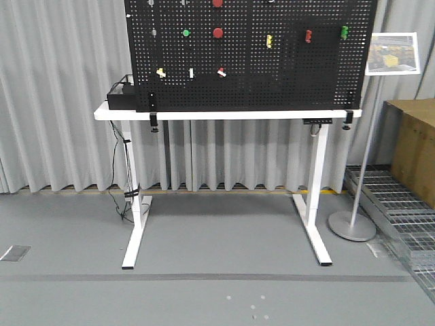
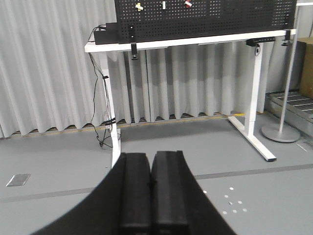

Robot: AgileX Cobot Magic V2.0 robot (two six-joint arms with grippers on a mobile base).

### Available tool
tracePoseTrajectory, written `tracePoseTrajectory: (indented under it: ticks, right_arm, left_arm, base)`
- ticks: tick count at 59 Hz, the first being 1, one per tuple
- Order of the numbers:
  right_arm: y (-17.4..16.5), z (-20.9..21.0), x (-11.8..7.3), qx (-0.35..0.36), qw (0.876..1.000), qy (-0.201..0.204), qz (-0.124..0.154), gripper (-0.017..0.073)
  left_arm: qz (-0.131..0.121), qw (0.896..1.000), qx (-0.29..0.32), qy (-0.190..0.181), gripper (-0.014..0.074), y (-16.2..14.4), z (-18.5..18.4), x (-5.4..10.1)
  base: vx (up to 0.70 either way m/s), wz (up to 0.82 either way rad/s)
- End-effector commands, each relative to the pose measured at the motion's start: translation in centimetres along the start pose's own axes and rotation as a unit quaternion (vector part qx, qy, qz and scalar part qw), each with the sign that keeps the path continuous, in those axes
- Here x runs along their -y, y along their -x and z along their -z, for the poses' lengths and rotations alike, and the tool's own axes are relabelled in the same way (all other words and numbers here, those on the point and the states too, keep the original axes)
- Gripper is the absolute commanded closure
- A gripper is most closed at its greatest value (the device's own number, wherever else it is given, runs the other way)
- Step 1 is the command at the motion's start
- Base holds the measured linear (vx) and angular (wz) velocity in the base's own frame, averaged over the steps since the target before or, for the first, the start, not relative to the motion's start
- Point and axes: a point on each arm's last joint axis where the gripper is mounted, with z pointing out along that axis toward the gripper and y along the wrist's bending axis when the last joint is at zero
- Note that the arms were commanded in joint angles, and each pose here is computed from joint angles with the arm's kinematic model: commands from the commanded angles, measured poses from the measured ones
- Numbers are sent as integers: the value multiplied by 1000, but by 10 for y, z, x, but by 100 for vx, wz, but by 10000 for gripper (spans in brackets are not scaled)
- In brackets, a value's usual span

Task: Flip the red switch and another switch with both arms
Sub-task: 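Drive the base forward up to the black pegboard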

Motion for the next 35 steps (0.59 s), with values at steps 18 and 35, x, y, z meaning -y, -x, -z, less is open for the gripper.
tracePoseTrajectory:
  ticks: [18,35]
  right_arm:
    - [6,1,1,43,999,-6,5,565]
    - [6,1,1,43,999,-6,5,565]
  left_arm:
    - [2,999,37,-2,591,1,0,1]
    - [2,999,37,-2,591,1,0,1]
  base:
    - [39,-3]
    - [48,3]
